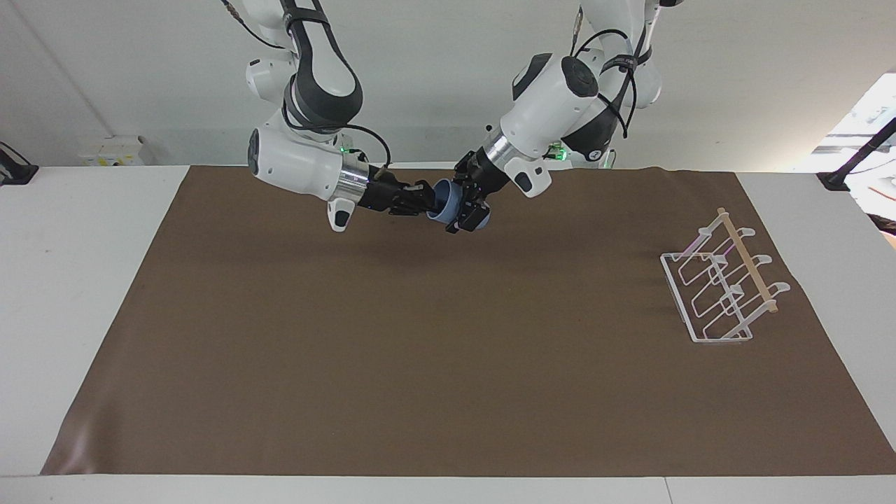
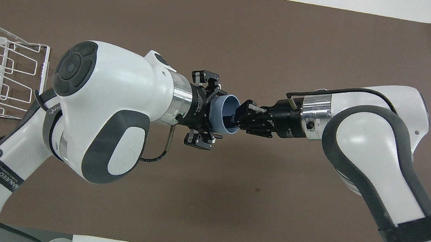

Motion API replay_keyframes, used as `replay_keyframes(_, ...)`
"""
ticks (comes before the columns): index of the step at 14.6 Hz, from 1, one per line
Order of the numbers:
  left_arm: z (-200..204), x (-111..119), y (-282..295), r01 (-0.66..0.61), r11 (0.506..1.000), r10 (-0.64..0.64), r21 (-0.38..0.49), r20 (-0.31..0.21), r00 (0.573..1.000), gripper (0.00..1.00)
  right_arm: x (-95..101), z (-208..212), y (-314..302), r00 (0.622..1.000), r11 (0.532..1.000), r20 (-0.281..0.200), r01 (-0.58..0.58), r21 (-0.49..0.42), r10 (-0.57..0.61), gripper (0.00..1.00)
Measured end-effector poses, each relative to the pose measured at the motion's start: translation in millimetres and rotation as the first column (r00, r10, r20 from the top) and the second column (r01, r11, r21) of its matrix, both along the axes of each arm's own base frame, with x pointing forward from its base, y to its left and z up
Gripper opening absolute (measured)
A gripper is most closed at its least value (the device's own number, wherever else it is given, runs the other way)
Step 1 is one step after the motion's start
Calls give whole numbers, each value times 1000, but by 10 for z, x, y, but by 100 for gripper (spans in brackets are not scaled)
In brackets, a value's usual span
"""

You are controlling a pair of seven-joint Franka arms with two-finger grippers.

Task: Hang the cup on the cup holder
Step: 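Grasp the cup rim with the left gripper from the right gripper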

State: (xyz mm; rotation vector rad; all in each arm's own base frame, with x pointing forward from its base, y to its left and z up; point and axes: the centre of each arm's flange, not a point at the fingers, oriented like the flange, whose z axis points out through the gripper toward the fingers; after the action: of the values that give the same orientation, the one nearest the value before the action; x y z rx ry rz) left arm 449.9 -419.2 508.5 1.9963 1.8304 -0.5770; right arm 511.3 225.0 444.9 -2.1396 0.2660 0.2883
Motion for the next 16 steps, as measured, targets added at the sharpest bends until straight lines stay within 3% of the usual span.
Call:
replay_keyframes(12,82,-48,-66,14,1000,-13,-9,10,1000,100,-7,25,-18,1000,1000,3,2,2,-2,4)
replay_keyframes(14,83,-49,-68,17,1000,-17,-8,14,1000,96,-10,23,-17,1000,1000,2,1,2,-1,4)
replay_keyframes(16,91,-36,-65,15,1000,-15,-9,21,1000,82,-15,20,-24,1000,1000,-5,2,5,-2,4)
